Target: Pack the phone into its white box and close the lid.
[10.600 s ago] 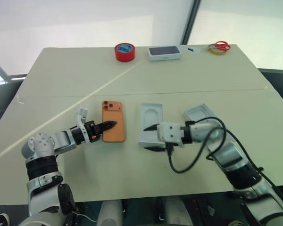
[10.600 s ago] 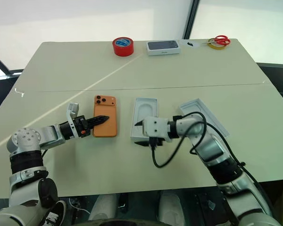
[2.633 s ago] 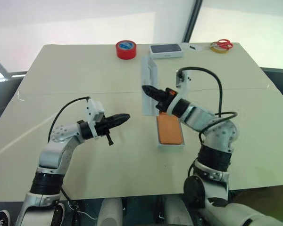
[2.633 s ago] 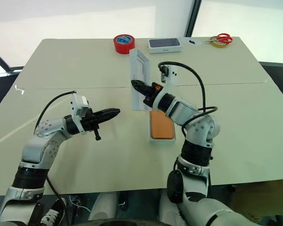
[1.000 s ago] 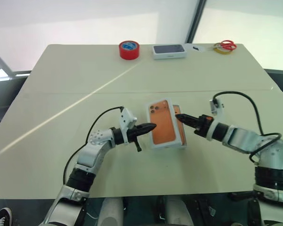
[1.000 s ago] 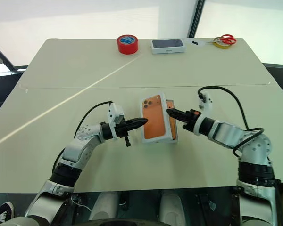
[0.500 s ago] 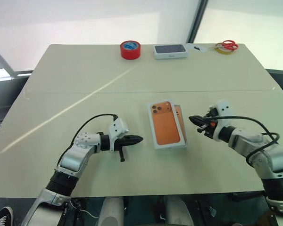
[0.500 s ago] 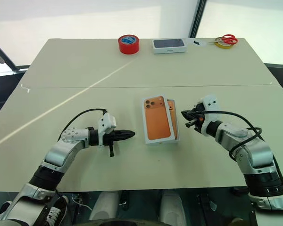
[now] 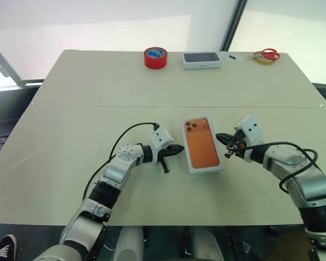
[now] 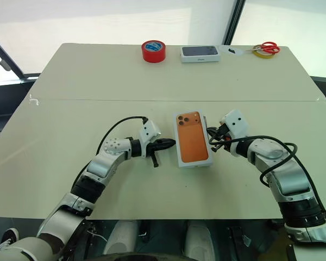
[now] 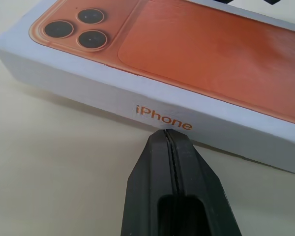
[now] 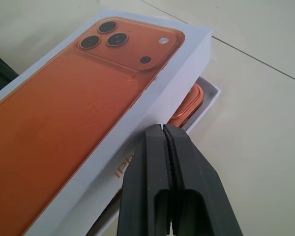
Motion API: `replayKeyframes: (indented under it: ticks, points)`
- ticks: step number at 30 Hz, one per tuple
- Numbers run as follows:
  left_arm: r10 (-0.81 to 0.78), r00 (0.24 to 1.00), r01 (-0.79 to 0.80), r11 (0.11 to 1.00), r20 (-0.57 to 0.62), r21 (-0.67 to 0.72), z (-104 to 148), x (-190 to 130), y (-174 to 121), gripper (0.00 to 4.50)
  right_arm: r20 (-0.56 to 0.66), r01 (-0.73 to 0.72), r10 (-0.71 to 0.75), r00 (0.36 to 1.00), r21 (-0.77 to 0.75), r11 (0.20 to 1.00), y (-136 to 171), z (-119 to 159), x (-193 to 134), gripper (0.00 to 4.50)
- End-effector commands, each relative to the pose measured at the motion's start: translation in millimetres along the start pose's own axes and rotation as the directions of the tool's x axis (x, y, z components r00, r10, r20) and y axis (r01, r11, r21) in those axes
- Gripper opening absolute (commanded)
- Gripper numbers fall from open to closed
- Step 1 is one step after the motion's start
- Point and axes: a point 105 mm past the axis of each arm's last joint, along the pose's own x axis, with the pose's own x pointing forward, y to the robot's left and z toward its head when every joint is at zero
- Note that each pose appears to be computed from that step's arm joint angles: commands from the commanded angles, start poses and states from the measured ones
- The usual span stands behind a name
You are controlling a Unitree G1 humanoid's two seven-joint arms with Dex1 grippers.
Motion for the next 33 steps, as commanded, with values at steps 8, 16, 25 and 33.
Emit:
replayKeyframes:
  ticks: [8, 16, 25, 33]
  points:
    - [0.012, 0.997, -0.014, 0.999, 0.074, 0.035, 25, 14, 2, 0.00, -0.012, 0.073, -0.073, 0.997, -0.047, 0.996, -16, -5, -3, 0.05]
    - [0.018, 0.998, -0.020, 0.999, 0.058, 0.026, 19, 14, 2, 0.00, -0.007, 0.108, -0.109, 0.994, -0.077, 0.991, -27, -1, 1, 0.05]
    - [0.074, 0.990, -0.080, 0.996, 0.117, 0.046, 34, 4, 12, 0.00, 0.018, 0.190, -0.190, 0.982, -0.136, 0.972, -43, 7, 6, 0.05]
    - [0.085, 0.958, -0.102, 0.994, 0.274, 0.049, 88, 19, 16, 0.00, 0.189, -0.062, 0.067, 0.980, -0.032, 0.998, -14, 39, -7, 0.05]
